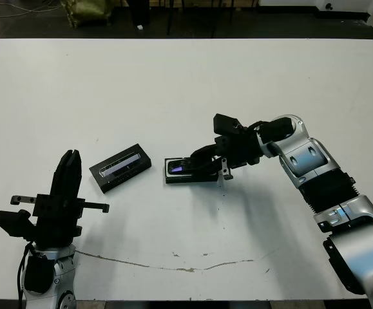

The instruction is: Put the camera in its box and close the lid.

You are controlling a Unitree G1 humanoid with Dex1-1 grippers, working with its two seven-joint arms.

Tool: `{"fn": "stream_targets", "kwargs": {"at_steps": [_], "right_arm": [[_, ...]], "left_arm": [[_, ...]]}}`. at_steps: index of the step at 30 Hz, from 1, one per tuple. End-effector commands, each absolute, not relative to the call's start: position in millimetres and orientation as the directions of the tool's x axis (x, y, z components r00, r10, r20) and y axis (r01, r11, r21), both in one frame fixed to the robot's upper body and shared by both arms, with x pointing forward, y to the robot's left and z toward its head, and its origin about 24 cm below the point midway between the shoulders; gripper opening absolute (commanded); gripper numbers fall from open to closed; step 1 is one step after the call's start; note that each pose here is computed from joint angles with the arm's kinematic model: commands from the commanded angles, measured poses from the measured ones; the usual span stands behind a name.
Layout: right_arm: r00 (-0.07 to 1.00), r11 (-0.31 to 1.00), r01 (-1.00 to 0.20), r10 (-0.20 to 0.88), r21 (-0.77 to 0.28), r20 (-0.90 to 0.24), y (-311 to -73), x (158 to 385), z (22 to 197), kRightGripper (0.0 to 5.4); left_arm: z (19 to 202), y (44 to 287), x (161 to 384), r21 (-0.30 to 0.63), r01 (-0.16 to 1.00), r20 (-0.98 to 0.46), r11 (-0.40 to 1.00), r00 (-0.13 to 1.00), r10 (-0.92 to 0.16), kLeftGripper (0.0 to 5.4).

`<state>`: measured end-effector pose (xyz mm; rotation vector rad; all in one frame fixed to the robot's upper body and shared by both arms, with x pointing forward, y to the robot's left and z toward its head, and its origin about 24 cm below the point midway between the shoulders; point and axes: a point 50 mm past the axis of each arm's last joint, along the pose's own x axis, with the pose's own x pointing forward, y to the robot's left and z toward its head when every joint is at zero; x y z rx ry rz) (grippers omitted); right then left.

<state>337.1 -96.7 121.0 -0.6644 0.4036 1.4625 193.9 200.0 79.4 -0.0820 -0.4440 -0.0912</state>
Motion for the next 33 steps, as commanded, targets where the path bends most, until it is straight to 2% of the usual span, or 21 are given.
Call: {"fn": "stream_targets", "kwargs": {"at_steps": [1,3,6,12,21,26,33], "right_arm": [[0.072,-0.038,-0.988,0.752,-0.152,-0.656,-86.5,331.6,107.8,0.38],[0.073,-0.027,-0.989,0.753,-0.143,-0.654,-87.9,331.4,108.3,0.41],[0.081,-0.032,-0.987,0.753,-0.158,-0.653,-90.2,331.6,110.2,0.91],[0.119,-0.062,-0.967,0.75,-0.249,-0.651,-95.3,332.2,115.6,2.23],[0.144,-0.053,-0.959,0.756,-0.279,-0.639,-101.8,332.6,123.9,4.17],[0.143,-0.027,-0.965,0.78,-0.26,-0.61,-107.8,334.6,128.8,5.28],[0.159,0.05,-0.973,0.853,-0.225,-0.497,-118.1,330.6,144.5,5.39]], "left_arm": [[72.7,201.8,191.9,-0.062,0.093,0.406,0.994,0.912,-0.06,0.0],[72.9,201.9,192.0,-0.058,0.095,0.409,0.994,0.91,-0.063,0.0],[72.4,202.5,192.2,-0.055,0.1,0.41,0.993,0.909,-0.069,0.0],[72.4,201.5,191.6,-0.071,0.099,0.403,0.993,0.913,-0.062,0.0],[72.2,201.9,191.9,-0.056,0.096,0.406,0.994,0.911,-0.065,0.0],[72.0,202.2,192.4,-0.062,0.106,0.408,0.992,0.91,-0.072,0.0],[72.3,201.7,191.6,-0.063,0.098,0.408,0.993,0.911,-0.064,0.0]]}}
